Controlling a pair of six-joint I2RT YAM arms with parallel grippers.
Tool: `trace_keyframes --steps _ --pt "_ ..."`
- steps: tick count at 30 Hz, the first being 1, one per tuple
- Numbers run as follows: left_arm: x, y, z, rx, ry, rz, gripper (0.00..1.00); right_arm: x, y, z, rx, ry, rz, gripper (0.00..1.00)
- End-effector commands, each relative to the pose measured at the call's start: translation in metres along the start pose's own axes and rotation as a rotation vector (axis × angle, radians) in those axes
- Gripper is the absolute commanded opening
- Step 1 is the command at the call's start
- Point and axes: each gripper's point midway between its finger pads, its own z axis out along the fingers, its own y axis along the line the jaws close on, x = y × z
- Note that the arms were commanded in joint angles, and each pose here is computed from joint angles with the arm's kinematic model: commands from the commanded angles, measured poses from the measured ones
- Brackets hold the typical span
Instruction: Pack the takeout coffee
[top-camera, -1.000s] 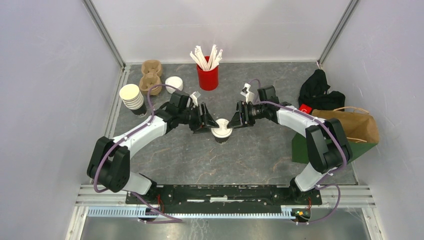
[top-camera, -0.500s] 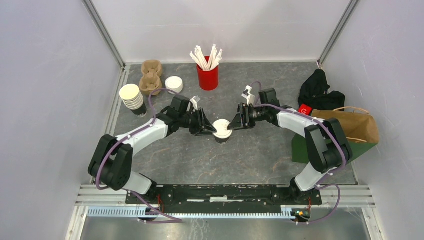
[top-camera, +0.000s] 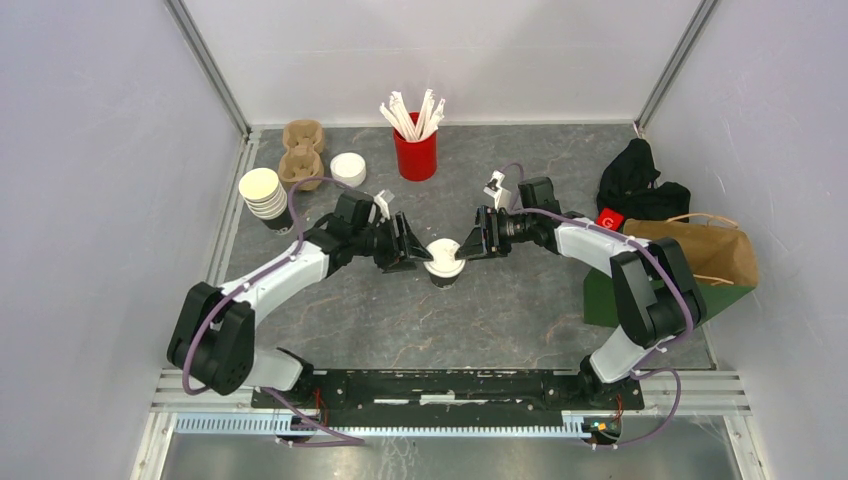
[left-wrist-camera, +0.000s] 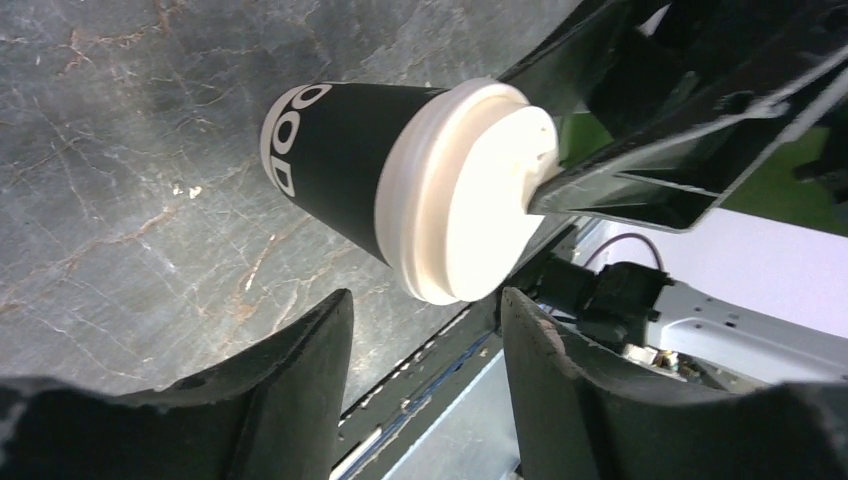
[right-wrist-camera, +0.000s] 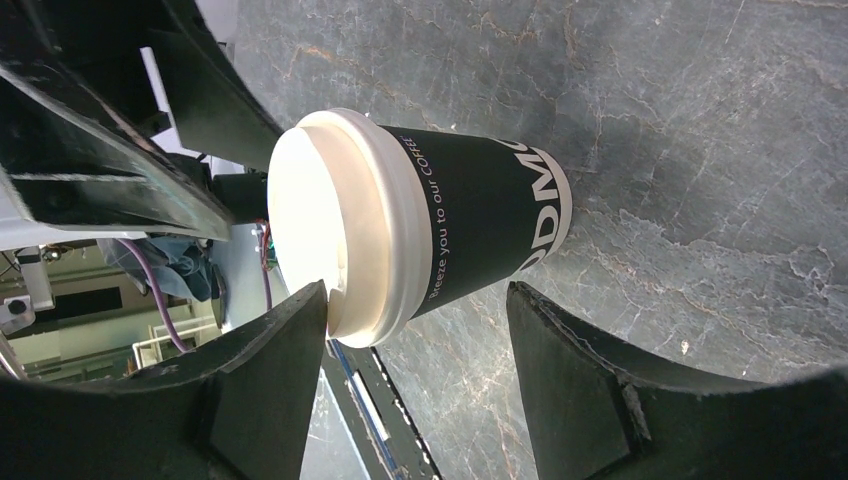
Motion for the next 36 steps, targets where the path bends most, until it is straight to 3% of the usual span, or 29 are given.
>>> trace_keyframes --steps 1,5,10,23,29,36 --pt "-0.007 -0.017 -0.016 0.074 -0.044 -0.063 0.60 -0.010 0.003 -0.002 0.013 -0.024 -0.035 0.72" --pt "-0.003 -0.008 -0.016 0.073 -0.042 -0.112 0.60 -0.008 0.002 -0.001 0.013 -0.019 -0.033 0.72" --pt "0.001 -0.001 -0.008 0.063 0.001 -0.130 0.51 -0.006 0.000 0.000 0.015 -0.013 -0.028 0.72" --pt "0.003 0.013 0.006 0.021 0.038 -0.147 0.47 -0.005 -0.001 0.002 0.017 -0.008 -0.028 0.72" --pt "0.011 0.071 0.006 -0.284 0.073 -0.132 0.44 0.002 -0.020 0.004 0.077 -0.011 -0.004 0.72" --pt "0.067 0.159 0.004 -0.552 0.189 -0.175 0.36 0.031 -0.055 0.004 0.111 0.012 0.097 0.72"
